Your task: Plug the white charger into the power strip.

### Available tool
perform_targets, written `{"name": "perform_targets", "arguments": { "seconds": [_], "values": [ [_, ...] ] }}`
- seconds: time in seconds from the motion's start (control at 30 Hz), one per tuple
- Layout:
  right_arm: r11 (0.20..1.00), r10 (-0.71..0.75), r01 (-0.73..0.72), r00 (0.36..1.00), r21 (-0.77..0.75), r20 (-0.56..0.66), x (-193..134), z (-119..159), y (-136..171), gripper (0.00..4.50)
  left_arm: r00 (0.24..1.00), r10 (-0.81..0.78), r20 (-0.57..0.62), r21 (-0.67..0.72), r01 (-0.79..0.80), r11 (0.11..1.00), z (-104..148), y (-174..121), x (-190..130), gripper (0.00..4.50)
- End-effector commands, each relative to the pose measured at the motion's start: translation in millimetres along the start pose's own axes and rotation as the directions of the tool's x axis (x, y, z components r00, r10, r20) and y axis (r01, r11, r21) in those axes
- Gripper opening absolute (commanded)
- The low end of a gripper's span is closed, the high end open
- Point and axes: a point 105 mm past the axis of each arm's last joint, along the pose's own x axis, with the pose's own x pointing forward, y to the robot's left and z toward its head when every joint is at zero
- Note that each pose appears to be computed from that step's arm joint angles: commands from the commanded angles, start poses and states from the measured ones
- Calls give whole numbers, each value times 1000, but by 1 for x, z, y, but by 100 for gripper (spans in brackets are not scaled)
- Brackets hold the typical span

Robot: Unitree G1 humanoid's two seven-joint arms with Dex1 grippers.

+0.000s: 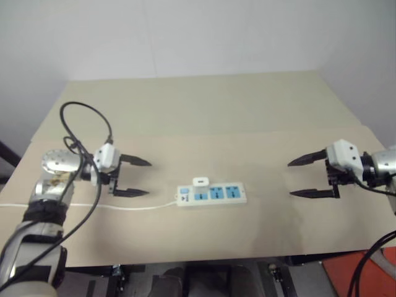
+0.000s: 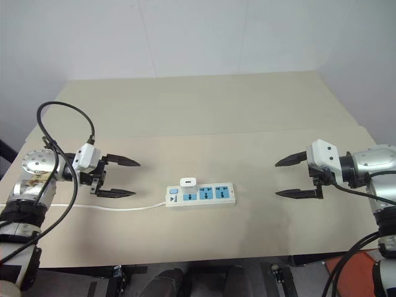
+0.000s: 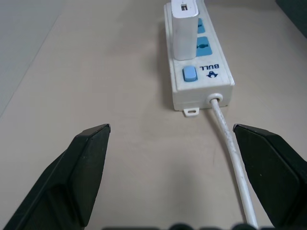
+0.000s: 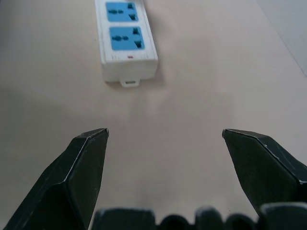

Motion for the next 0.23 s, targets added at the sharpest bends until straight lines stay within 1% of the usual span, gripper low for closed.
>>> {"name": "perform_targets", "arguments": {
  "seconds": [0.03,0.23],
  "values": [
    [999,-33,33,999,-40,-4,-14,8,-3,450,1000,6,9,29,-7,1000,9,7,-3,449],
    [997,-64,63,998,-45,-24,-20,4,-3,450,1000,-9,27,23,9,1000,11,8,4,449]
  ]
}}
